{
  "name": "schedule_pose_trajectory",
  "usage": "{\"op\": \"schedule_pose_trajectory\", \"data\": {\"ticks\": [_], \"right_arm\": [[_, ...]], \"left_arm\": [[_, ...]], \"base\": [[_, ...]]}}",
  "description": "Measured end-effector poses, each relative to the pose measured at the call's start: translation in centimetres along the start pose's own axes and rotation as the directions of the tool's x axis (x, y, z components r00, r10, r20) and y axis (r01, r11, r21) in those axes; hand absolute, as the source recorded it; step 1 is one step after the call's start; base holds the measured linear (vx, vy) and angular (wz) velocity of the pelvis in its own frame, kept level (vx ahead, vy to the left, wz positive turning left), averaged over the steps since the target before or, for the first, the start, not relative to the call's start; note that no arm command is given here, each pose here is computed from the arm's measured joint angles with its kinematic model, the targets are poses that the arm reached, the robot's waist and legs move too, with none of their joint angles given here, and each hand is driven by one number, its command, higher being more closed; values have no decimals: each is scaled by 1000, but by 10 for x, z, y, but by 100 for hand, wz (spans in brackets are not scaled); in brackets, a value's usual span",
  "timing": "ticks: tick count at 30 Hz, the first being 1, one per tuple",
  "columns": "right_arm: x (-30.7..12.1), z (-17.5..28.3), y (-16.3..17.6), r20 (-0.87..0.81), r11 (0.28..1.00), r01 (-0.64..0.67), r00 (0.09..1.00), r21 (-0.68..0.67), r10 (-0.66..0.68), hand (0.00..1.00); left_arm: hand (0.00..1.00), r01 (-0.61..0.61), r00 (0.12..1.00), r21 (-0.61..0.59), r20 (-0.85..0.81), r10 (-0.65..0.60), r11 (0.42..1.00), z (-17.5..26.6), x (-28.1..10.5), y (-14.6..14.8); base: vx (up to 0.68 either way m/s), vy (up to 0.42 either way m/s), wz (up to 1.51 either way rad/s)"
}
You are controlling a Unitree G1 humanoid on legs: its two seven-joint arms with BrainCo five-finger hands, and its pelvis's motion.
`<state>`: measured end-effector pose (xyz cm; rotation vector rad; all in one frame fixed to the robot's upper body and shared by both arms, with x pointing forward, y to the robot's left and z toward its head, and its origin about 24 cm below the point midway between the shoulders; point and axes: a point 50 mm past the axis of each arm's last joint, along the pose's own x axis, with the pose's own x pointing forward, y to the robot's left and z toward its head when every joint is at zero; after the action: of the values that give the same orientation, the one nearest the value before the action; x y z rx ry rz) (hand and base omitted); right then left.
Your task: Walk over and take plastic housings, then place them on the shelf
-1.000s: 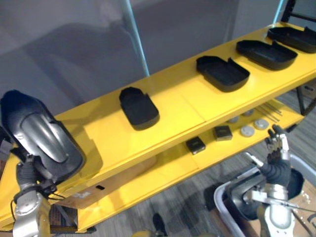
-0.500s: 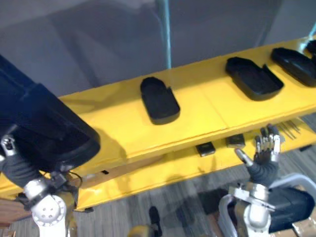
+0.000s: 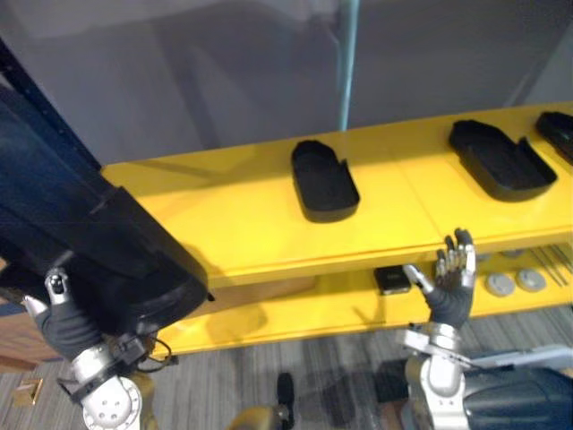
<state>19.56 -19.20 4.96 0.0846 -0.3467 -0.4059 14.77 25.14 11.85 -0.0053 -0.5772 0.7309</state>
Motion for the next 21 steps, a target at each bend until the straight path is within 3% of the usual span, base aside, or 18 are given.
{"op": "schedule_pose_trajectory", "data": {"ticks": [11,21], "right_arm": [[0,-1,4,-14,1000,19,1000,24,-19,0],[7,12,-10,52,999,49,997,3,-49,0]], "left_arm": [[100,28,999,58,21,-29,998,-2,9,4],[100,71,997,49,-14,-70,996,2,2,-3]], "base": [[-50,65,-4],[49,-135,-9]]}}
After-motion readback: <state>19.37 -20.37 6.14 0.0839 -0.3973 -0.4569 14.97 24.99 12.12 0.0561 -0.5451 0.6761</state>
